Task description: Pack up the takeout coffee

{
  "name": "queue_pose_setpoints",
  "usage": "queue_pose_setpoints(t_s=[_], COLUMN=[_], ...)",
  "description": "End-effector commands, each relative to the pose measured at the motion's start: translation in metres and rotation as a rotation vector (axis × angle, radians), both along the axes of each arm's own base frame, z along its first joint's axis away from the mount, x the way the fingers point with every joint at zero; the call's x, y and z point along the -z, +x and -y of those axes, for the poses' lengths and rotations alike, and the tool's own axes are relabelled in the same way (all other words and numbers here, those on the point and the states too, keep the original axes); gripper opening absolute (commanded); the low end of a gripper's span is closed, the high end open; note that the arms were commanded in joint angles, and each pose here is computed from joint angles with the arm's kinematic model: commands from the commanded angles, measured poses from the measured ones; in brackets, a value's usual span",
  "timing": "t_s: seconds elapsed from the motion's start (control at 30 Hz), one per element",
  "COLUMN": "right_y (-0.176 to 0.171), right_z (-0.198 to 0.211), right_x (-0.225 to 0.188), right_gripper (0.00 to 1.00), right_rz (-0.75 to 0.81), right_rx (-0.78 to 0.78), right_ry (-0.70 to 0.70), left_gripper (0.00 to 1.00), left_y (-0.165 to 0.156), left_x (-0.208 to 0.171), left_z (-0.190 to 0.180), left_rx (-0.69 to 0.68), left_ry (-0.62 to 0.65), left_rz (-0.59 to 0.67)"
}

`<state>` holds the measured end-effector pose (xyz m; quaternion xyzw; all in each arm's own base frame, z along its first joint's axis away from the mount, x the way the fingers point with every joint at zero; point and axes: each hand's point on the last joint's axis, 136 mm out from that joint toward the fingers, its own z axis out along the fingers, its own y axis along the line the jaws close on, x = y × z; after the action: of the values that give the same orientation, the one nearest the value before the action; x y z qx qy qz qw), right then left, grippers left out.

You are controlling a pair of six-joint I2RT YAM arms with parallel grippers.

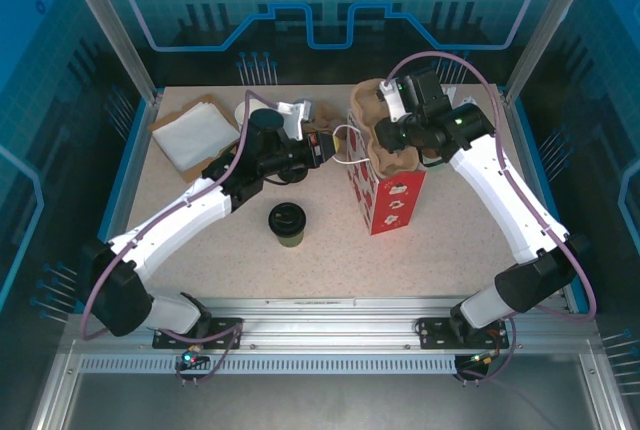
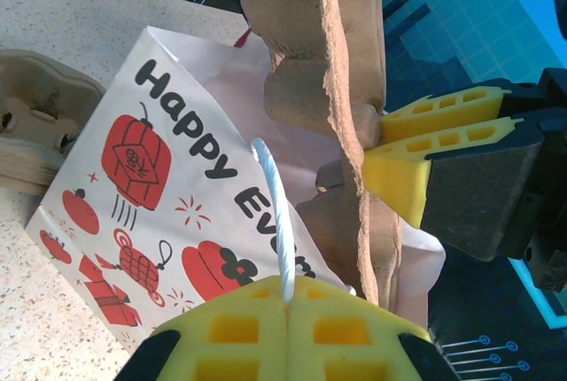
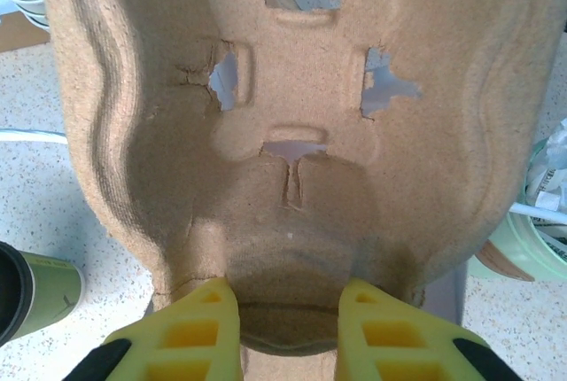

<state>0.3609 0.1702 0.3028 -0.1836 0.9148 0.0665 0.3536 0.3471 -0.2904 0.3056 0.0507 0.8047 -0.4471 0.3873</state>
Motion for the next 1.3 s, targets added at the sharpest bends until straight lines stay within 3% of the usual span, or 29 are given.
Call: queue_pose_setpoints(t_s=[0.0, 0.9, 1.27], right_y=[0.002, -0.003, -0.007], right_z=[0.01, 0.02, 0.007], right_x=[-0.005, 0.039, 0.024], right_gripper=[0.23, 0.23, 0.23], right_rz=[-0.011, -0.122, -0.109], right_rx=[0.033, 0.062, -0.121], right_ry=[-0.004, -0.086, -0.085], left_gripper=[0.0, 0.0, 0.04], left_y=[-0.006, -0.013, -0.044], left_x=[-0.015, -0.008, -0.009], left_z=[-0.005, -0.01, -0.002], left_rx=[-0.016, -0.009, 0.111], left_ry=[-0.015, -0.006, -0.064], left_rz=[0.051, 0.063, 0.095])
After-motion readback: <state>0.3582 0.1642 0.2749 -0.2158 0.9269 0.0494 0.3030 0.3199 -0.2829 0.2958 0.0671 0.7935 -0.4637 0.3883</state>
